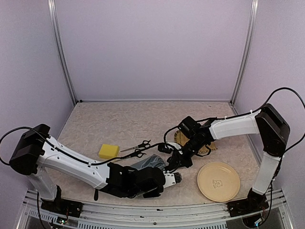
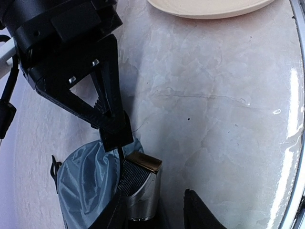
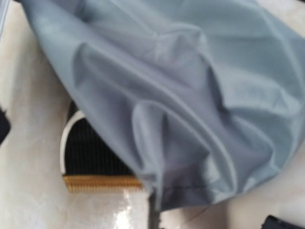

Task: Sort the hair-cutting tools
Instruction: Adjust the electric hair clipper in the kit bag.

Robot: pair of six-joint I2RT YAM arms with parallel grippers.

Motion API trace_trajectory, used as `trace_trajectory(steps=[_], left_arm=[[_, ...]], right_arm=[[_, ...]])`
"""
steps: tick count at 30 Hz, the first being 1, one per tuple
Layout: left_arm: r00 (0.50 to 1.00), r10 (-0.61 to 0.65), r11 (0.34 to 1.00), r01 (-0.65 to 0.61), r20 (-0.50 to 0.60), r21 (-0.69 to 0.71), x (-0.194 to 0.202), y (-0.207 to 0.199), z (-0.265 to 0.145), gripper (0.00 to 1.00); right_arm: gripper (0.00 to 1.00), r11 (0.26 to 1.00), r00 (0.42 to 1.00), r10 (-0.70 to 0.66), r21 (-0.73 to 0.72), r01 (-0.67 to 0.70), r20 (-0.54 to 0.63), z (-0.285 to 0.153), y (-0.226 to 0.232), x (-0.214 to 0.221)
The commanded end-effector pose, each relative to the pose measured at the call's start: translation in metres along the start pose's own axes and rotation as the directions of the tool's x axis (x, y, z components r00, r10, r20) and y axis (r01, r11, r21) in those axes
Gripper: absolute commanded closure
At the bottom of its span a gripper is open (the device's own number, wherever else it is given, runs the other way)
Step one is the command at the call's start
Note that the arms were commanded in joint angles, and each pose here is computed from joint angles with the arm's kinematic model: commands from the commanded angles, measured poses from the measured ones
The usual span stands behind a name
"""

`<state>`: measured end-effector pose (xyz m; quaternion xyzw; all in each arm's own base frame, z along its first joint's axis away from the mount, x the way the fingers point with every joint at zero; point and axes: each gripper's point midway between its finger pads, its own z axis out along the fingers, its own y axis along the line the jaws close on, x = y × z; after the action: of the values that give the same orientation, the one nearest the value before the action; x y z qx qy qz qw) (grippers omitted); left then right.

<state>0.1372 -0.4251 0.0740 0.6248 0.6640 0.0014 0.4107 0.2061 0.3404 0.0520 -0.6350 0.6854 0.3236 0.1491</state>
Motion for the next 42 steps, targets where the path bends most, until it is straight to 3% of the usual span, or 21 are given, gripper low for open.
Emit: trace_trajectory(steps=[1, 13, 28, 32, 34, 37, 42], left_arm=[[1.000, 0.015, 1.000, -0.015, -0.025, 0.024, 0.003, -0.002, 0.005, 0.61], [0.995, 0.002, 0.996, -0.011, -0.101, -0.088, 0.023, 0.019, 0.029, 0.61], [0.966, -0.181, 0.960, 0.132, -0.186, -0.246, 0.062, 0.063, 0.042, 0.80], [0.986, -0.121, 0.989, 0.109, -0.118, -0.104, 0.052, 0.034, 0.032, 0.73], [0.992, -0.104, 0.992, 0.098, -0.073, -0.075, 0.043, 0.025, 0.026, 0.65], [0.995, -0.083, 0.992, 0.078, -0.054, -0.095, 0.030, 0.026, 0.025, 0.55], [0.996, -0.055, 0.990, 0.046, -0.065, -0.131, 0.030, 0.033, 0.031, 0.55]], right_arm=[[0.95, 1.000, 1.000, -0.016, -0.020, 0.016, 0.009, 0.000, 0.004, -0.009], [0.99, 0.998, 1.000, -0.016, -0.061, 0.017, 0.019, -0.001, 0.011, -0.010], [1.00, 0.992, 0.999, -0.018, -0.123, 0.022, 0.030, -0.004, 0.022, -0.013], [1.00, 0.992, 0.999, -0.015, -0.128, 0.018, 0.030, -0.004, 0.023, -0.012], [1.00, 0.991, 0.999, -0.013, -0.131, 0.017, 0.029, -0.004, 0.023, -0.012], [1.00, 0.991, 1.000, -0.012, -0.135, 0.015, 0.027, -0.003, 0.023, -0.012], [1.00, 0.990, 0.999, -0.013, -0.138, 0.018, 0.033, -0.005, 0.024, -0.014]])
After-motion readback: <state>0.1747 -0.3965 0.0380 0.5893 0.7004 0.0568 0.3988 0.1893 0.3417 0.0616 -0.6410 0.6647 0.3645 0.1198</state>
